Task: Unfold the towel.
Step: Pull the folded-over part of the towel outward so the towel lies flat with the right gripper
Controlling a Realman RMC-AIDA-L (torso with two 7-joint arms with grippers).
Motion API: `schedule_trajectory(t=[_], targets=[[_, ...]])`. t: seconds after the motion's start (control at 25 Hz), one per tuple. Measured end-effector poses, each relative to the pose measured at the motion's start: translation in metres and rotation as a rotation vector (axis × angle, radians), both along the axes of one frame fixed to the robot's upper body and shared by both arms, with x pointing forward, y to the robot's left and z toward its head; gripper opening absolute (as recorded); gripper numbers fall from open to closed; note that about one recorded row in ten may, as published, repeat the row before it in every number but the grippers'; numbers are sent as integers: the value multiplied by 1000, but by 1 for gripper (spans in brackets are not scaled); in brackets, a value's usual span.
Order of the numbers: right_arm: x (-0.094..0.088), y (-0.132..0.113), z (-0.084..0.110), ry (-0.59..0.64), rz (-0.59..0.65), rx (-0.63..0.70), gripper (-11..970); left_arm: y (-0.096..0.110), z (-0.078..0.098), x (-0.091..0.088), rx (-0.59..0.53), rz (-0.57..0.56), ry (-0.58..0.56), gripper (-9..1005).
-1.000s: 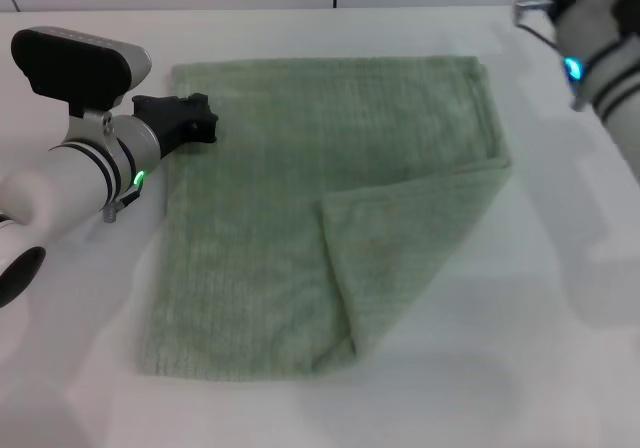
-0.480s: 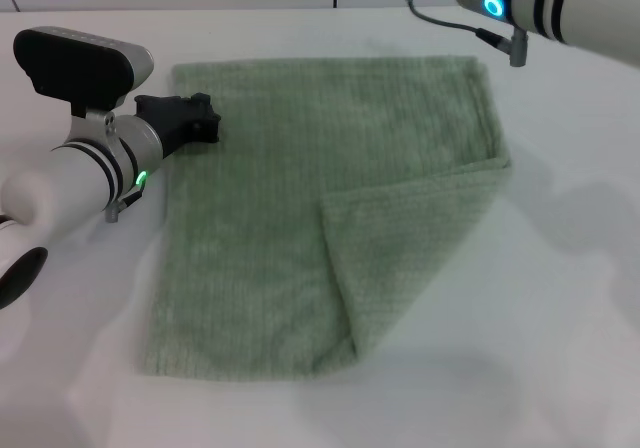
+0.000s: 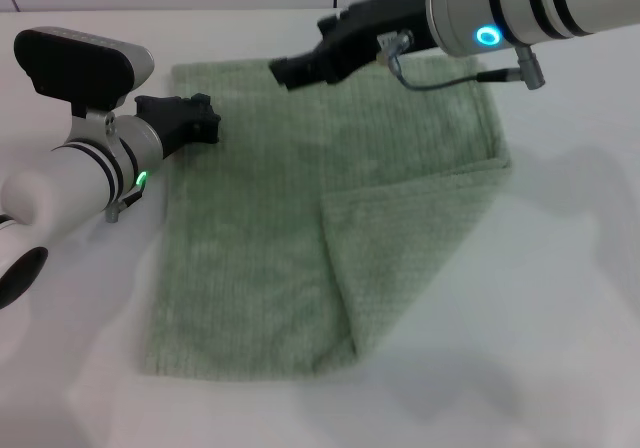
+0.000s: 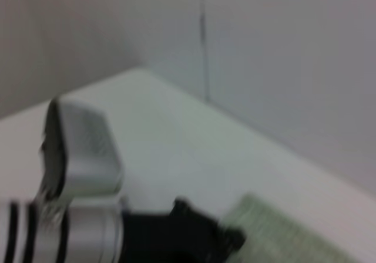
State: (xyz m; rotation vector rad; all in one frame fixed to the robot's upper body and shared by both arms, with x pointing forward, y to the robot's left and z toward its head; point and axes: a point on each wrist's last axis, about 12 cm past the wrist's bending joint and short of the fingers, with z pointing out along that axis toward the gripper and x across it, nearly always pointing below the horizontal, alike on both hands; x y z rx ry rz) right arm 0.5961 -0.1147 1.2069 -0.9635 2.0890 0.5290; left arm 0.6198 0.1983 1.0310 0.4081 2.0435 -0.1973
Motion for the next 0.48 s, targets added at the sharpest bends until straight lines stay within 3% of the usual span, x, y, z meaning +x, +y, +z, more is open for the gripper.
schedule_trajectory(t=[0.48], targets=[[13,4,-33,168,113,-164,778,1,-1,-1,0,2,2,-1]])
